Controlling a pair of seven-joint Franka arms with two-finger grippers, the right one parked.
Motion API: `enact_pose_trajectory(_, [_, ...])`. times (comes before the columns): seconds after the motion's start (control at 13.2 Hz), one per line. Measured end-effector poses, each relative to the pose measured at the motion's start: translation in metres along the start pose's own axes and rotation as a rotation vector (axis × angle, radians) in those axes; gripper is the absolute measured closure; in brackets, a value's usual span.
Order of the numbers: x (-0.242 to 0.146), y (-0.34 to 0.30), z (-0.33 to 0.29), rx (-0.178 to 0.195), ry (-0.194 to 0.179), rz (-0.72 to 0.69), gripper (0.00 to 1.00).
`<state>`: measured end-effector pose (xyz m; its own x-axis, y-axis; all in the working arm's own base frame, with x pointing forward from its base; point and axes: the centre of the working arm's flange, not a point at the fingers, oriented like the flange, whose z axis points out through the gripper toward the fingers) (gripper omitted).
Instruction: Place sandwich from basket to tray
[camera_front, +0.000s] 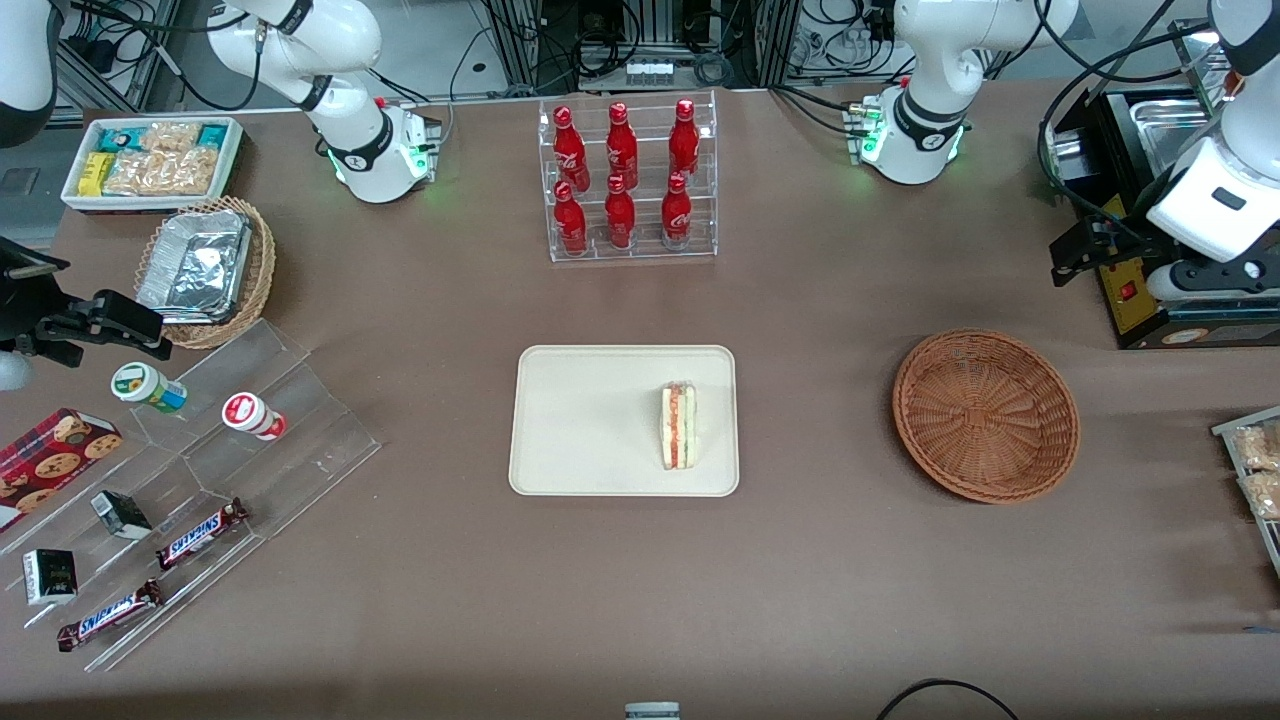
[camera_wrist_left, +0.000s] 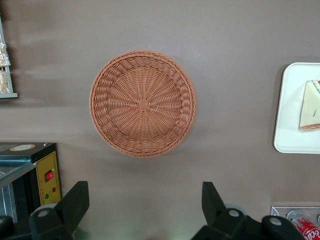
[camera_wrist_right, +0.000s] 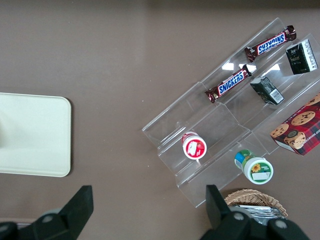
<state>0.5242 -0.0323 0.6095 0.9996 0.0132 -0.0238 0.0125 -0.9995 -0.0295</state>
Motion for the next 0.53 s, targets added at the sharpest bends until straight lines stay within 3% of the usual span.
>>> enact_pose_trajectory(0.3, [-0.0020,-0.0052,0.0023,-0.006,-0.025,-0.010,0.00])
enact_pose_trajectory(0.53, [-0.0020,-0.0023,-0.0011,-0.024,-0.020,-0.009,0.00])
